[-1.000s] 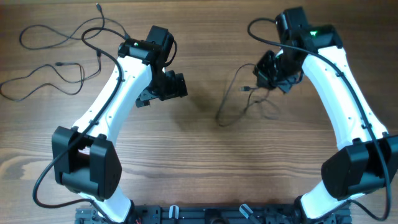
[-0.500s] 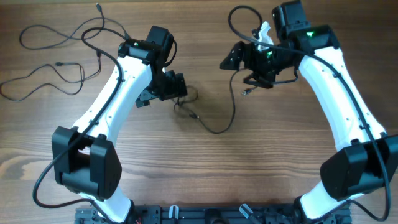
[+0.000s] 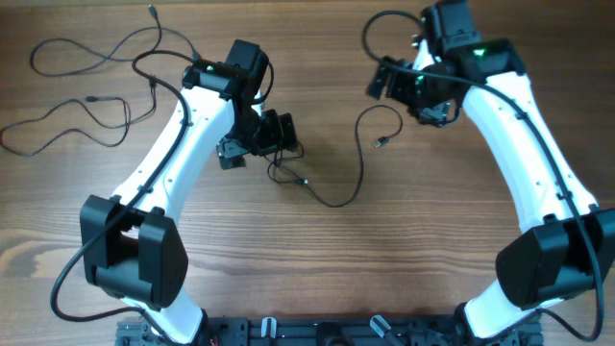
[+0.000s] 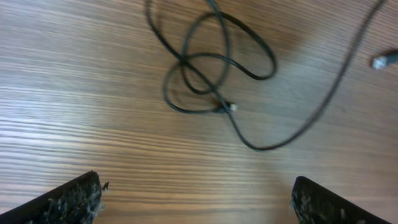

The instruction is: Untangle cables

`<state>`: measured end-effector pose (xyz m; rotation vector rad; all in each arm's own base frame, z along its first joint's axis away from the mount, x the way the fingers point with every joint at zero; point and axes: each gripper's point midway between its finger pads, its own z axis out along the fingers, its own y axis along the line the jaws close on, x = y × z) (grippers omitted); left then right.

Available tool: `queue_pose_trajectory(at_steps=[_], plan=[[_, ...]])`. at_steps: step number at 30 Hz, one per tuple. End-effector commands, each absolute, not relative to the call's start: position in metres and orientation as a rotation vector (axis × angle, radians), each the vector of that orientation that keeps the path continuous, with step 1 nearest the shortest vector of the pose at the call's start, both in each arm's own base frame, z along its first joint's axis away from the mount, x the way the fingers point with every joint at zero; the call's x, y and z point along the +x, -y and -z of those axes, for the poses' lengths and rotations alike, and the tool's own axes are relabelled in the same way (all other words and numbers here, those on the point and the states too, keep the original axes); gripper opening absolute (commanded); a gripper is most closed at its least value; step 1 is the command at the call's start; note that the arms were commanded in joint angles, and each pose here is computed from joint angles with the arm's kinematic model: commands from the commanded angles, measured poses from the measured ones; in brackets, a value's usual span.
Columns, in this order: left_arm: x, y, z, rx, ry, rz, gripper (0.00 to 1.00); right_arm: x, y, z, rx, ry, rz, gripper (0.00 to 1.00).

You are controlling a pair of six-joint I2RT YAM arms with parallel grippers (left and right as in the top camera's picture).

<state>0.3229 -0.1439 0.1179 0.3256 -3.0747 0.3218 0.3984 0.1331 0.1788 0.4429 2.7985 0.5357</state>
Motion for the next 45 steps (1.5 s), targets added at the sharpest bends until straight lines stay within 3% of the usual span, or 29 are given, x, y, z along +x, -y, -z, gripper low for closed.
queue_pose_trajectory(at_steps=[1, 7, 10, 14, 18, 21, 23, 25, 29, 35, 40, 45], plan=[[0.321, 0.157, -0.117, 0.336, 3.021, -0.434, 1.0, 0.413, -0.077, -0.178, 0.688, -2.715, -0.357, 1.0], [0.332, 0.148, -0.114, 0.361, 3.083, -0.369, 1.0, 0.389, -0.078, -0.169, 0.686, -2.826, -0.387, 1.0], [0.347, 0.11, -0.11, 0.624, 3.143, -0.122, 1.0, 0.382, -0.105, -0.165, 0.381, -2.887, -0.506, 1.0], [0.356, 0.075, -0.111, 0.825, 3.103, -0.12, 0.98, 0.371, -0.142, -0.155, 0.074, -2.905, -0.639, 1.0], [0.36, 0.041, -0.108, 0.951, 3.066, -0.1, 0.68, 0.365, -0.174, -0.141, 0.033, -2.901, -0.667, 1.0], [0.355, 0.035, -0.102, 0.904, 3.056, -0.112, 0.33, 0.365, -0.196, -0.135, 0.02, -2.879, -0.697, 1.0], [0.351, 0.044, -0.094, 0.76, 3.066, -0.182, 0.33, 0.364, -0.212, -0.132, -0.031, -2.855, -0.716, 0.99], [0.348, 0.055, -0.088, 0.629, 3.074, -0.253, 0.39, 0.363, -0.227, -0.13, -0.087, -2.837, -0.729, 1.0], [0.345, 0.06, -0.076, 0.599, 3.076, -0.273, 0.38, 0.359, -0.25, -0.12, -0.146, -2.833, -0.717, 0.99], [0.345, 0.061, -0.051, 0.574, 3.103, -0.302, 0.39, 0.357, -0.258, -0.104, -0.132, -2.867, -0.68, 0.81], [0.344, 0.086, -0.042, 0.392, 3.104, -0.539, 0.45, 0.357, -0.26, -0.097, -0.115, -2.883, -0.677, 0.8], [0.351, 0.088, -0.034, 0.377, 3.149, -0.563, 0.49, 0.357, -0.26, -0.095, -0.064, -2.897, -0.682, 0.79]])
